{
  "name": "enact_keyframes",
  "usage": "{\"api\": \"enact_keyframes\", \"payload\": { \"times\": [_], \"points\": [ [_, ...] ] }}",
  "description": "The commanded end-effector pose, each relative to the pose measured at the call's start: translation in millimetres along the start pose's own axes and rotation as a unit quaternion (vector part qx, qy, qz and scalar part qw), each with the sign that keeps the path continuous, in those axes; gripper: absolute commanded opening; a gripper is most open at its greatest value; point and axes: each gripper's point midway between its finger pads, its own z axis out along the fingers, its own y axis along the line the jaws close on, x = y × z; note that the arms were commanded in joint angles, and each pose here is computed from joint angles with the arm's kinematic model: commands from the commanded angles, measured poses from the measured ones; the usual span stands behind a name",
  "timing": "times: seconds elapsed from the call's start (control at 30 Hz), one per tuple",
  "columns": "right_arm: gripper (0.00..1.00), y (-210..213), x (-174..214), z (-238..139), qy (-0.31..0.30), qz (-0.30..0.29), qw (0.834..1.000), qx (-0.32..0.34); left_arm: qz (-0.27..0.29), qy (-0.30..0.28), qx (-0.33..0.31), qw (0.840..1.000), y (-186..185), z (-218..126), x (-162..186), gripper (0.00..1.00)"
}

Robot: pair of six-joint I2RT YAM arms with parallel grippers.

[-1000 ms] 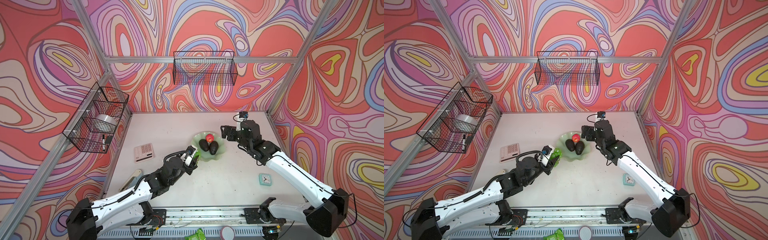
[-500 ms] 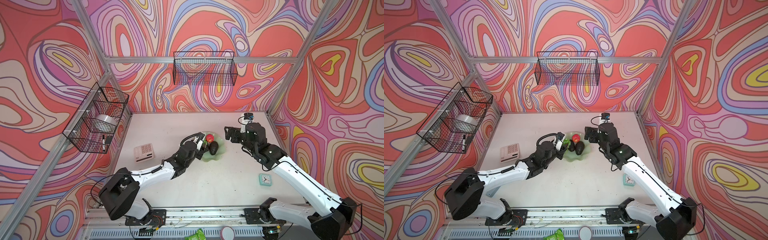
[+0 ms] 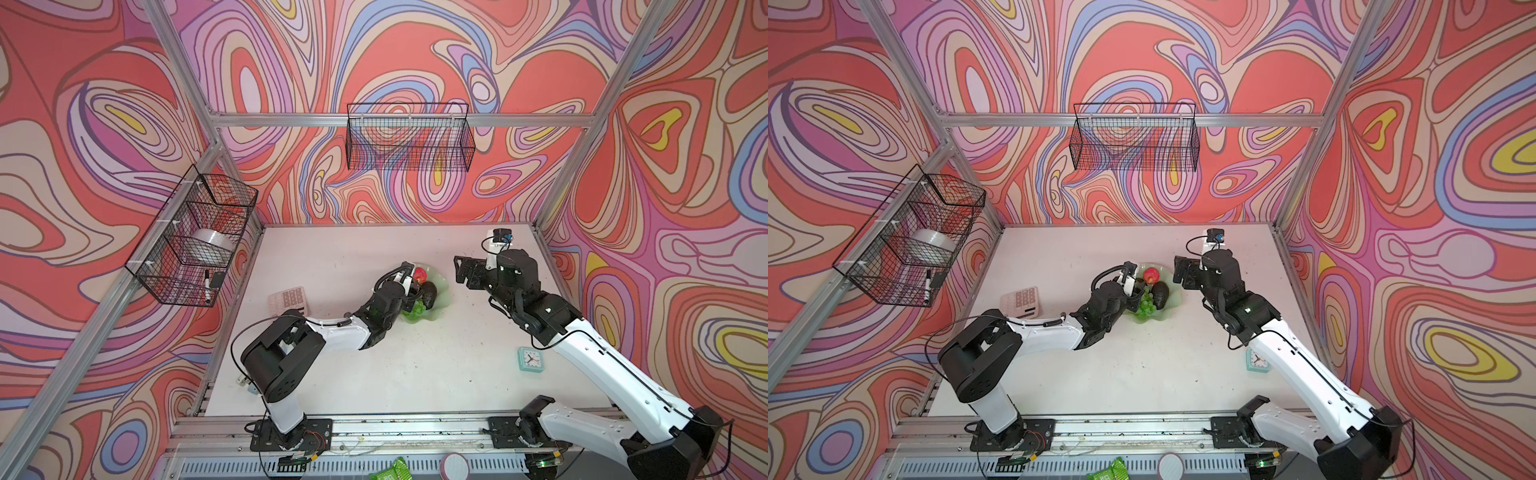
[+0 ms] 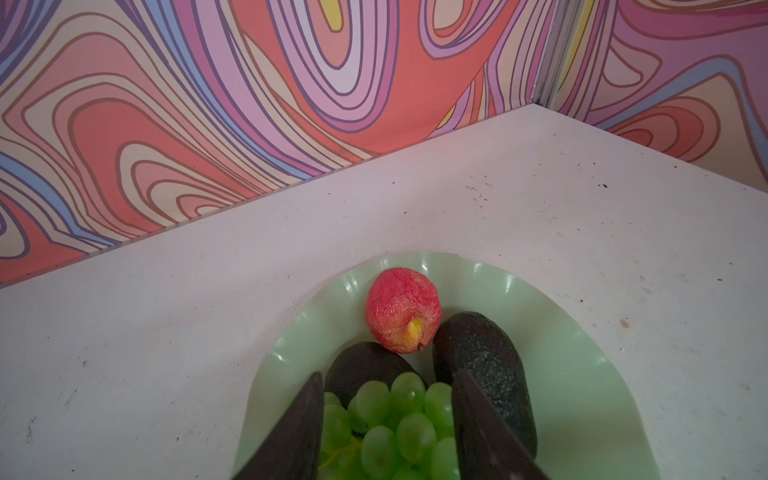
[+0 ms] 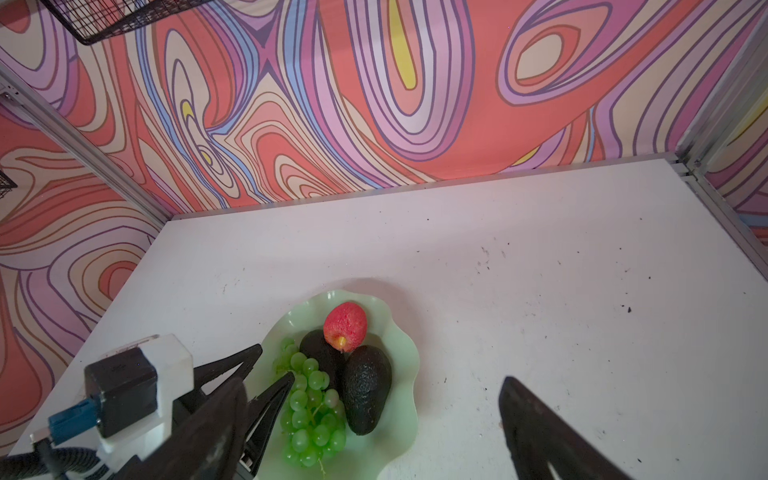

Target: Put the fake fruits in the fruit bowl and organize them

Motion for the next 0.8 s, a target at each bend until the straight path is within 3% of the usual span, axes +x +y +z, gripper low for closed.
{"api": "enact_keyframes", "payload": {
  "times": [0.0, 0.27, 0.43, 0.57, 0.77],
  "points": [
    [0.98, -6.0, 2.6, -1.9, 0.001, -0.008, 1.0, 0.009, -0.032, -0.043, -0.01, 0.998, 6.6, -2.3, -22.4, 0.58],
    [0.98, -2.3, 3.6, 5.0, 0.005, -0.022, 1.0, 0.003, -0.03, -0.086, -0.008, 0.996, 15.2, -36.6, -66.8, 0.82],
    [0.98, -0.1, 10.5, 16.8, 0.013, -0.042, 0.999, -0.005, 0.011, -0.097, -0.071, 0.993, 49.5, -80.2, -88.8, 0.93],
    [0.98, -19.4, 25.2, 38.6, 0.022, -0.049, 0.998, 0.017, 0.036, -0.076, -0.147, 0.986, 97.5, -117.9, -77.2, 1.0],
    [0.98, -95.4, 47.1, 71.8, 0.021, -0.002, 0.996, 0.087, -0.014, -0.052, -0.274, 0.96, 187.6, -178.4, -15.2, 1.0]
  ]
}}
